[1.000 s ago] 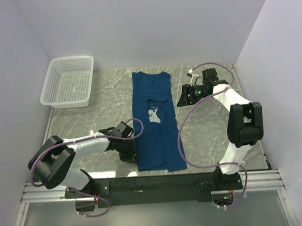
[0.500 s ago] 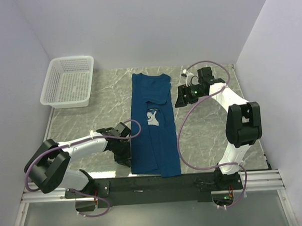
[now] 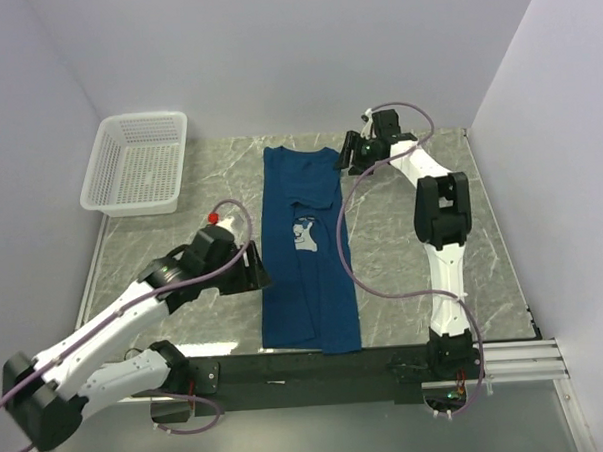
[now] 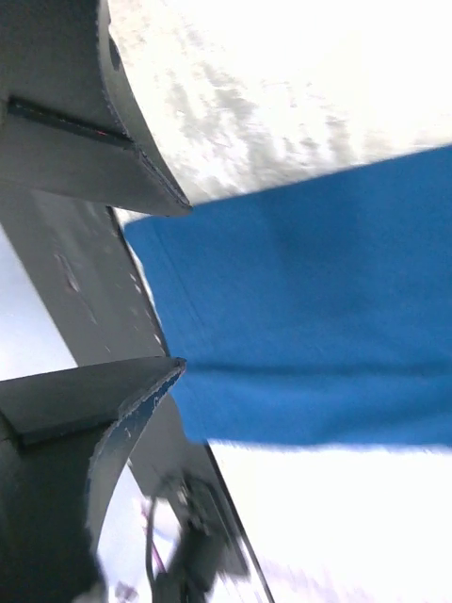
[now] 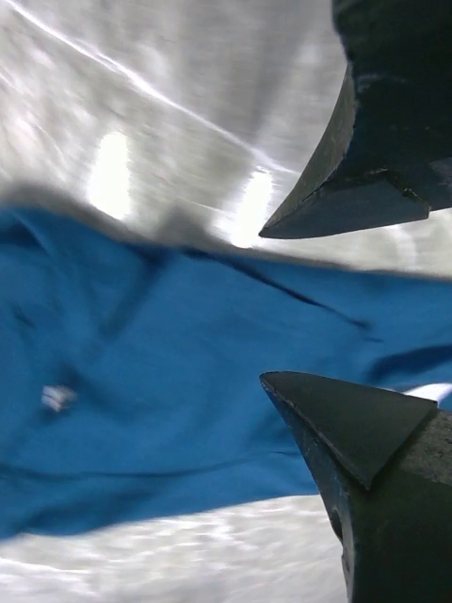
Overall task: Fold and stack the t-shirts
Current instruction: Fold the tshirt
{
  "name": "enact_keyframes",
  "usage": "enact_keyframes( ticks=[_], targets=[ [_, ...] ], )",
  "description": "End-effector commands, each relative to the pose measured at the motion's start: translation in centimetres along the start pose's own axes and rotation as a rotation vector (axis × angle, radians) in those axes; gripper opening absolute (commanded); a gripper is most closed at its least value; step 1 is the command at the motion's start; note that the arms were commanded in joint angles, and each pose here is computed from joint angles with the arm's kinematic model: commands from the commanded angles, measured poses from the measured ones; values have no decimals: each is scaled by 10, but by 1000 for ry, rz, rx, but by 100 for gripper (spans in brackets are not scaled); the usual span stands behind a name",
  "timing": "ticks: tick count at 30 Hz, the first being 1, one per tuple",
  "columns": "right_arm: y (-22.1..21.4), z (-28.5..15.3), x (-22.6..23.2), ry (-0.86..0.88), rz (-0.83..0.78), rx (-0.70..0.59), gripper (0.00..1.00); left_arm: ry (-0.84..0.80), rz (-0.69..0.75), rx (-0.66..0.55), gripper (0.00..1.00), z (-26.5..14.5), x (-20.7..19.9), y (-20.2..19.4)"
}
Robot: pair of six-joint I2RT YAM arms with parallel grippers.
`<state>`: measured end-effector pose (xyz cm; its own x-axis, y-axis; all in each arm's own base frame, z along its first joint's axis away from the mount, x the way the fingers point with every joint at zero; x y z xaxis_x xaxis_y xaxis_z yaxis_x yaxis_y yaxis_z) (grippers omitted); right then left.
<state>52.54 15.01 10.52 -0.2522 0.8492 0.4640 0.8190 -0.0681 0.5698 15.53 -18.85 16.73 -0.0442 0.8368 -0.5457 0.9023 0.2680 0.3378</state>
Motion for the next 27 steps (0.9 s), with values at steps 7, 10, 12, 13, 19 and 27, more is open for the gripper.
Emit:
enact_keyframes(
  ticks=[7, 10, 12, 13, 19, 27],
  targets=[
    [48, 26, -7, -27, 203, -158, 62, -97, -67, -201, 68, -13, 0, 16],
    [39, 34, -14, -30, 165, -119, 56, -89, -48, -192, 70, -12, 2, 15],
    [33, 17, -10, -28, -44, -60, 53, -100, -2, -143, 70, -8, 3, 8],
    [36, -7, 4, -25, -158, -56, 54, -116, 20, -114, 70, -7, 3, 3],
    [-44, -133, 58, 182, -906, -79, 67, -142, -38, 167, 70, 1, 10, -44],
    [-280, -216, 125, 815, -1736, 7, 91, -97, -336, 332, 67, -3, 34, -92]
  ],
)
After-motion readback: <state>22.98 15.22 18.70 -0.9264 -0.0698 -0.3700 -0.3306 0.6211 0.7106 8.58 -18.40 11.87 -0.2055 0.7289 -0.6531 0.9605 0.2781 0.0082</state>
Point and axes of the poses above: each gripper's point midway between its finger pads, its own z axis out along the fingers, its own x axis along the line the jaws close on, y = z × x, the point moved 4 cm from there along -z, back along the fingers, and after that the axes turned 8 degrees about -z, right-handed, at the moved point
